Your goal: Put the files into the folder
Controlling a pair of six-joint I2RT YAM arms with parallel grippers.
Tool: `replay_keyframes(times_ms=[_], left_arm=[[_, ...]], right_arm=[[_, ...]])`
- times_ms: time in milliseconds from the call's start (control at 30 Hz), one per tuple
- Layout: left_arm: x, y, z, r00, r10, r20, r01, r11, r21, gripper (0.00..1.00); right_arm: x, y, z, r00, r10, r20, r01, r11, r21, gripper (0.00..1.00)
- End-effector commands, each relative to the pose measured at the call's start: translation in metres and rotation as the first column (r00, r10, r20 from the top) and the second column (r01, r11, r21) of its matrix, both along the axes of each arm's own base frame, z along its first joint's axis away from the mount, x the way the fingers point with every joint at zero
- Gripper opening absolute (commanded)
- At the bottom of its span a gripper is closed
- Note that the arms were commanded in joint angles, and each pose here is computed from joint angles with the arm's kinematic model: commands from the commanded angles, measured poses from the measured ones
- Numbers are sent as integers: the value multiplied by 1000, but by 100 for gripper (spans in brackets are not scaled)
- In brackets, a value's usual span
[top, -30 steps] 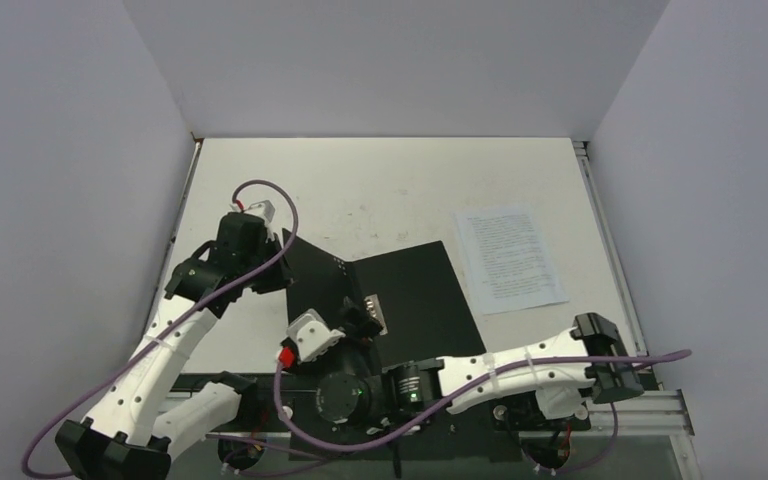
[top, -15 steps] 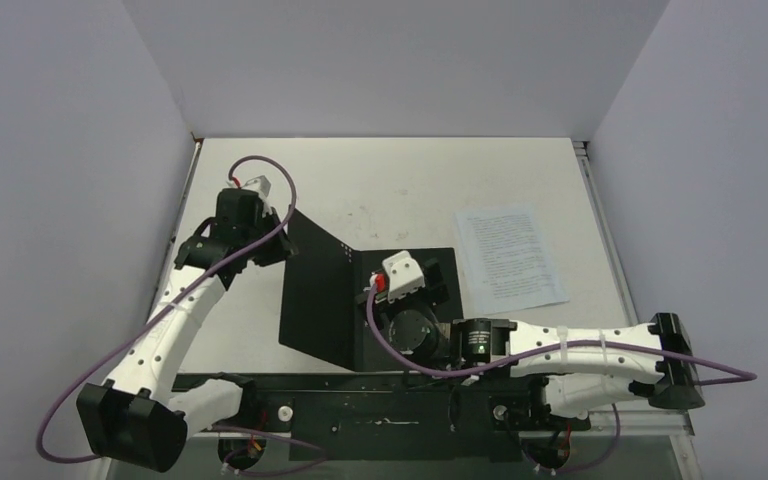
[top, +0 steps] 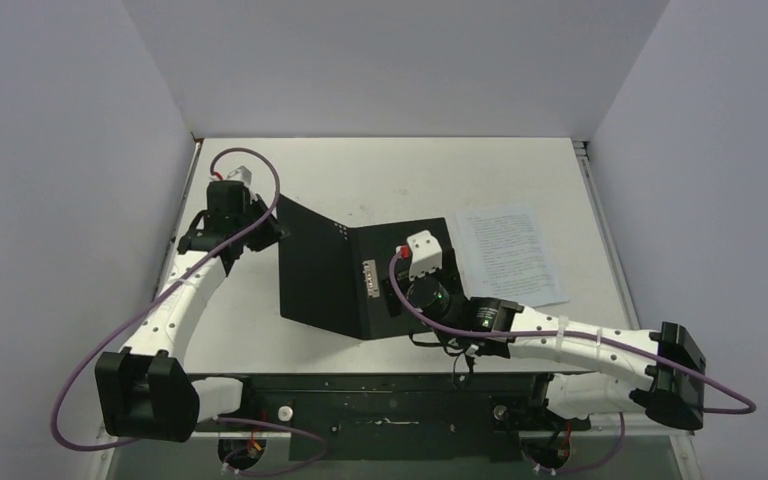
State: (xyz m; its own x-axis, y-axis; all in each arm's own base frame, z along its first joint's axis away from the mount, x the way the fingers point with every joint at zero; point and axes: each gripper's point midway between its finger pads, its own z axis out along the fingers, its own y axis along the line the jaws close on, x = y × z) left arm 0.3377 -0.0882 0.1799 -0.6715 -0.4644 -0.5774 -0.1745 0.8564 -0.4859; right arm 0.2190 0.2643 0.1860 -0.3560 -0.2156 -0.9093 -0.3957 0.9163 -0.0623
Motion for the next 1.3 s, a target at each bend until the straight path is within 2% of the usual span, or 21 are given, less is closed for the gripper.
replay_keyframes(times_ms=[0, 200, 367, 600, 700, 800, 967, 1267], left_arm=[[18, 9, -3, 998, 38, 58, -36, 999, -34, 0], [15, 10, -14, 999, 0, 36, 1, 1000, -25, 0], [4, 15, -23, 999, -33, -30, 34, 999, 38, 1], [-14, 34, -29, 996, 16, -84, -5, 992, 129, 50], [-22, 48, -24, 995, 65, -79, -49, 981, 188, 62], [-30, 59, -20, 992, 108, -62, -91, 968, 235, 70], [-42, 59, -11, 993, 113, -43, -98, 961, 260, 74], [-63, 7, -11, 1000, 25, -7, -23, 982, 188, 78]], right_arm=[[6, 12, -8, 998, 23, -50, -19, 996, 84, 95], [17, 13, -28, 995, 7, -99, -1, 998, 58, 96], [24, 12, -42, 991, -10, -132, 17, 998, 55, 97], [30, 19, -58, 985, -15, -172, 24, 998, 51, 98], [32, 21, -60, 983, -17, -182, 25, 999, 42, 98], [34, 24, -62, 982, -19, -189, 25, 999, 28, 97], [37, 32, -60, 978, -14, -206, 22, 999, 33, 95], [42, 38, -48, 979, -41, -201, 56, 996, 67, 92]])
